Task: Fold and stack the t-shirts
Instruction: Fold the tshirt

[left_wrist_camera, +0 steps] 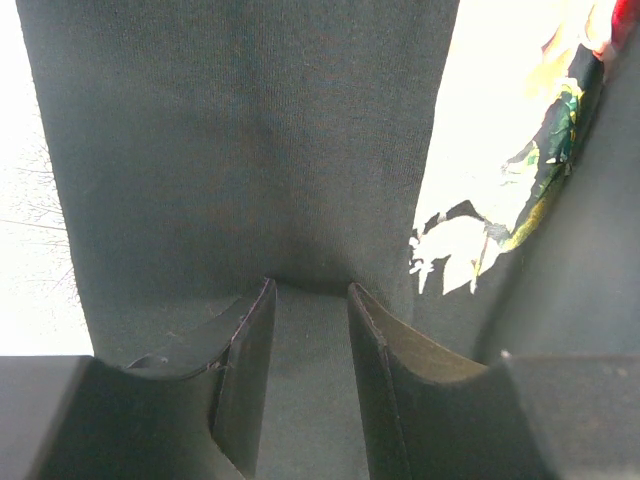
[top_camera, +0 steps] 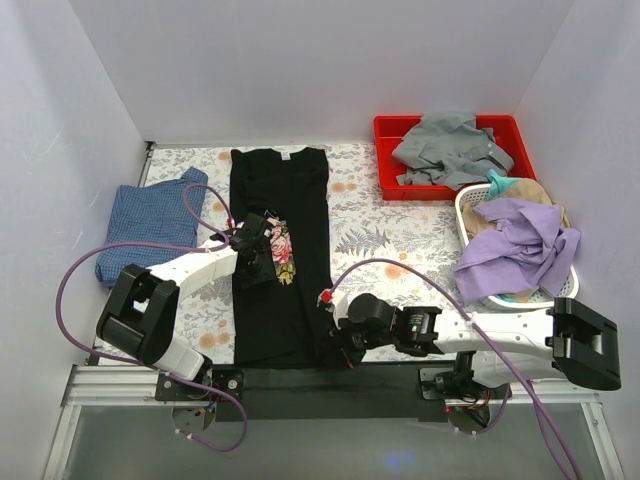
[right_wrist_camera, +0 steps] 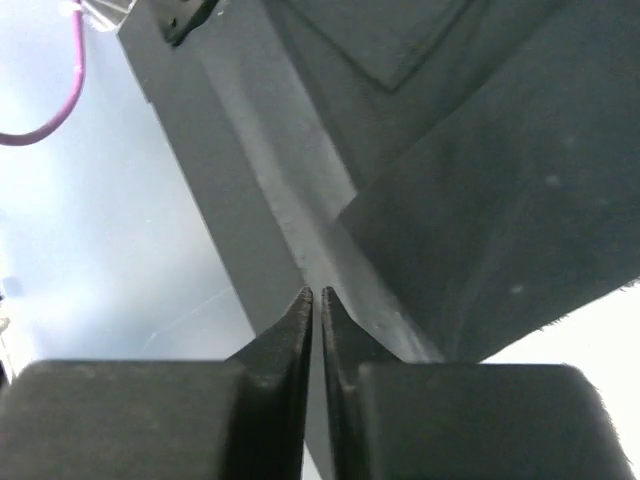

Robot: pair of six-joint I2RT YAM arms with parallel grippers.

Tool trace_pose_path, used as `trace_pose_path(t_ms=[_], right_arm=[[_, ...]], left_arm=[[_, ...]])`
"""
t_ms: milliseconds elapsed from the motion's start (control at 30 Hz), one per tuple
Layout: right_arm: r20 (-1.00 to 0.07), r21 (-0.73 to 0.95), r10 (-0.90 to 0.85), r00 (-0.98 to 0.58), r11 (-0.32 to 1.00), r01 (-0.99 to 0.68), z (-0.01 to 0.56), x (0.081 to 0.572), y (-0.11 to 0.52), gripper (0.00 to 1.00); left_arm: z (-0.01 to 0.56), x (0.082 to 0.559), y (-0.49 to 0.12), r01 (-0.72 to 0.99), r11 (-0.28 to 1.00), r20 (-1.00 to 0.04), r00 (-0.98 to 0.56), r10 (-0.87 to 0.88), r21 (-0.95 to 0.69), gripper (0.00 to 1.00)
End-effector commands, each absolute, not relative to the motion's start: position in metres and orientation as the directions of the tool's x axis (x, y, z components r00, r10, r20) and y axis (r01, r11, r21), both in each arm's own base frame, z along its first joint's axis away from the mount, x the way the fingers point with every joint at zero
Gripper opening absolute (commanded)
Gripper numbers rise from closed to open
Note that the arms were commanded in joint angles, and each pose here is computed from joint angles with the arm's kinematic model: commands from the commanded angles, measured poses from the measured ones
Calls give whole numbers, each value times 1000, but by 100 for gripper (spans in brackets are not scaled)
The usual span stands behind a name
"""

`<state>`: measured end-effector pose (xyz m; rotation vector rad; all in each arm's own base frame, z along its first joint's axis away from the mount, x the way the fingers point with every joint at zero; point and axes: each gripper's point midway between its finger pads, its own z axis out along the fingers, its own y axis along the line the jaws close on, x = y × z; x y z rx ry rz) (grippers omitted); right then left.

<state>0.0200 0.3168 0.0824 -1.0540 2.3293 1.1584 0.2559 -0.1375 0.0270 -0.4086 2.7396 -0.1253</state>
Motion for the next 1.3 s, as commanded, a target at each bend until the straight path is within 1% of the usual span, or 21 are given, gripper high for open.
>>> trace_pose_path(t_ms=[0,33,67,100,167,200,300,333,367,400,500,533,567,600,667,800,867,900,967,1067,1267], right_arm=[[-622,568,-453,-639,301,-766,105,14,338,16],[-619,570,-455,-640,300,-765,105,13,338,29],[-616,569,-464,-637,298,-766,103,13,339,44],[-618,569,-464,-634,293,-769,104,13,340,63],[-627,558,-446,-638,314,-768,105,18,340,66],[-633,553,-436,-639,323,-768,106,20,340,67],[-667,477,-374,-644,450,-755,109,45,325,68],[-708,425,-310,-634,530,-734,117,66,318,68],[-698,387,-312,-645,594,-706,111,76,304,70],[-703,359,-283,-652,650,-670,109,89,295,71],[-683,325,-248,-687,739,-590,99,111,269,73],[-671,321,-252,-698,750,-578,92,112,263,73],[-659,322,-240,-713,767,-555,88,118,259,73],[-640,326,-245,-729,772,-545,83,117,256,73],[-609,316,-251,-752,793,-520,72,120,251,73],[-556,316,-267,-787,808,-498,59,120,248,73],[-529,325,-273,-803,809,-490,54,119,246,73],[-505,349,-285,-815,796,-495,52,113,248,73],[-487,366,-287,-825,790,-492,48,110,246,73],[-464,444,-297,-835,738,-509,47,98,253,73],[-409,486,-360,-838,691,-535,37,84,257,73]], left_arm=[[37,264,-141,-264,951,-376,-874,-307,-164,34],[37,264,-140,-265,950,-375,-874,-308,-163,34],[37,263,-141,-264,951,-375,-875,-307,-163,34],[38,264,-141,-264,951,-377,-874,-308,-163,34],[38,264,-140,-269,950,-380,-872,-310,-159,34],[40,265,-138,-278,948,-384,-867,-317,-156,34],[57,265,-139,-266,945,-411,-853,-322,-189,36],[64,266,-140,-262,943,-422,-846,-326,-204,37],[80,267,-141,-252,937,-453,-825,-338,-242,39],[86,264,-137,-262,935,-460,-817,-347,-240,49],[101,254,-135,-290,917,-454,-801,-390,-276,67],[101,250,-135,-315,904,-436,-797,-417,-287,68],[100,247,-134,-328,899,-425,-798,-429,-291,75],[94,237,-131,-344,896,-403,-805,-435,-280,85],[84,223,-133,-388,875,-343,-812,-473,-289,85],[57,183,-123,-488,840,-223,-814,-536,-238,86],[64,175,-129,-510,810,-191,-799,-571,-288,86],[64,167,-126,-524,805,-175,-797,-579,-278,86],[70,160,-120,-543,792,-189,-778,-600,-279,86],[71,147,-110,-585,771,-178,-755,-631,-252,86],[64,118,-91,-649,750,-138,-737,-661,-129,86]])
